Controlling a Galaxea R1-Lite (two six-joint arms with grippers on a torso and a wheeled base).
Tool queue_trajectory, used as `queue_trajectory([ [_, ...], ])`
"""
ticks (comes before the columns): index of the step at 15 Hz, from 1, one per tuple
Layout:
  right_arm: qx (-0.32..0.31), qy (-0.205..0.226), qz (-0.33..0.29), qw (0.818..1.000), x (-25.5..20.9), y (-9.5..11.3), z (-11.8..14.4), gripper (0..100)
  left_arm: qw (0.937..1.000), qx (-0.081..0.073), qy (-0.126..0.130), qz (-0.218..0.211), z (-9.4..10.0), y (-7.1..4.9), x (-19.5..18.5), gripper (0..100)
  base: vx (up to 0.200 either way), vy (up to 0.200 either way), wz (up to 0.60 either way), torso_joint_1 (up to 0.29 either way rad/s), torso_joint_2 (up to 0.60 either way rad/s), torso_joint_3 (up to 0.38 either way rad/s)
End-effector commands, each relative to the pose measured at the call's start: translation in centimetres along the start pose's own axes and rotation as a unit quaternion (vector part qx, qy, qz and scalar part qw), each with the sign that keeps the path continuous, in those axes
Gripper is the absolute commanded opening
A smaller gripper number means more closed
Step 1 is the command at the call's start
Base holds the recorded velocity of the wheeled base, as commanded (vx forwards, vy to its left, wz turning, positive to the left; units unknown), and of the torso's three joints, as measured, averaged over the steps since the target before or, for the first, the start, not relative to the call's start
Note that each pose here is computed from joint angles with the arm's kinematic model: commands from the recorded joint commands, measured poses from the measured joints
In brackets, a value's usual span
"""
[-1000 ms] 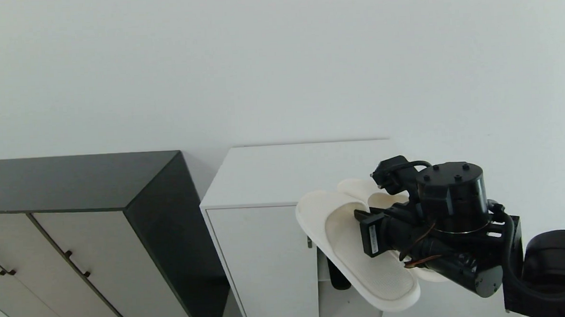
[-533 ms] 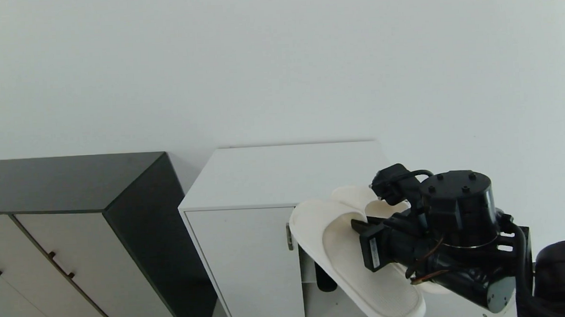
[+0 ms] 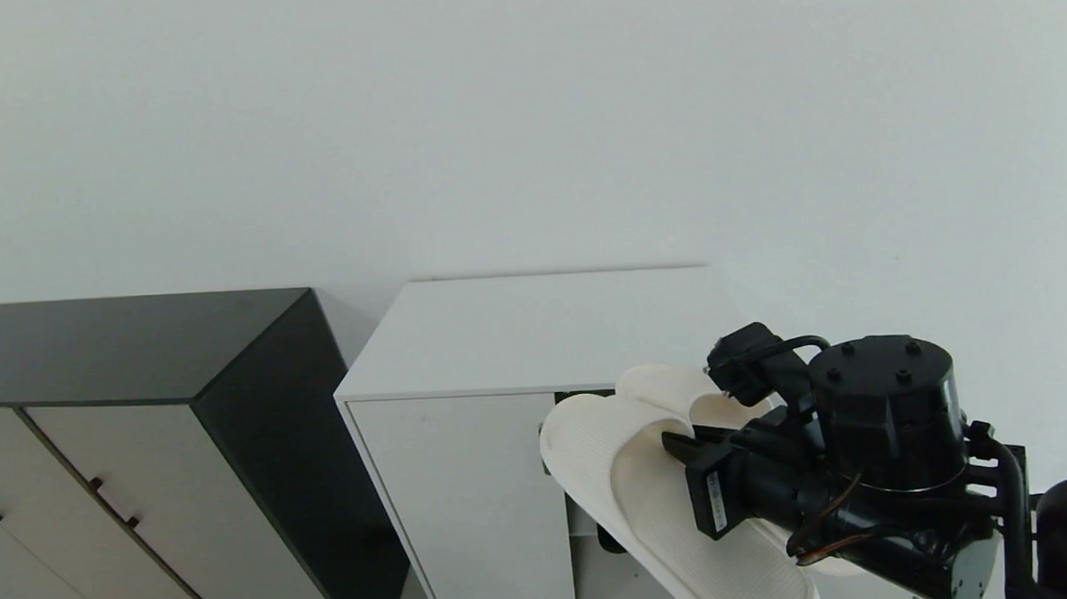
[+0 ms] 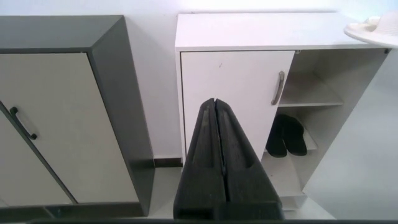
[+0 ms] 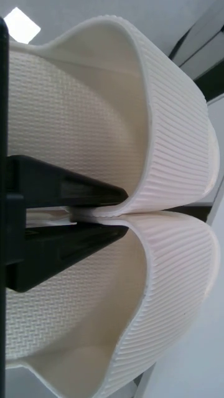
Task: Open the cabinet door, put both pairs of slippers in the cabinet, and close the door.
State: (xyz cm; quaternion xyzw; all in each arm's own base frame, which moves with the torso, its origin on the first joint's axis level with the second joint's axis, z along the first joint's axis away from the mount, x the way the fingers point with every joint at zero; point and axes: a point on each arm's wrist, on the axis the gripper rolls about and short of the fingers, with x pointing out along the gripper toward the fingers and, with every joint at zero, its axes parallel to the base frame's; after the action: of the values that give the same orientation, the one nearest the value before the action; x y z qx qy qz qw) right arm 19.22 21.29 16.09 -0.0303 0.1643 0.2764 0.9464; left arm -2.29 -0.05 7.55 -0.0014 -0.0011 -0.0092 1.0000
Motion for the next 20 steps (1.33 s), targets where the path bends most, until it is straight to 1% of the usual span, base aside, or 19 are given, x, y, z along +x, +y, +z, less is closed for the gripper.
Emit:
queue_trajectory([
  [1,-0.001,0.003,-0.001,1.000,0.15,0.03,-0.15,0,1.0000,0.000,0.000,0.000,0.01,0.00,0.01,0,0.000,0.000,0.00,0.000,0.00,0.000],
  [4,0.000,0.004,-0.001,1.000,0.23,0.04,-0.20,0,1.0000,0.000,0.000,0.000,0.01,0.00,0.01,0,0.000,0.000,0.00,0.000,0.00,0.000],
  [9,0.000,0.004,-0.002,1.000,0.24,0.00,-0.19,0,1.0000,0.000,0.000,0.000,0.01,0.00,0.01,0,0.000,0.000,0.00,-0.150,0.35,0.194],
  [20,-0.002,0.008,-0.002,1.000,0.41,0.02,-0.41,0,1.0000,0.000,0.000,0.000,0.01,0.00,0.01,0,0.000,0.000,0.00,-0.220,0.53,0.308],
])
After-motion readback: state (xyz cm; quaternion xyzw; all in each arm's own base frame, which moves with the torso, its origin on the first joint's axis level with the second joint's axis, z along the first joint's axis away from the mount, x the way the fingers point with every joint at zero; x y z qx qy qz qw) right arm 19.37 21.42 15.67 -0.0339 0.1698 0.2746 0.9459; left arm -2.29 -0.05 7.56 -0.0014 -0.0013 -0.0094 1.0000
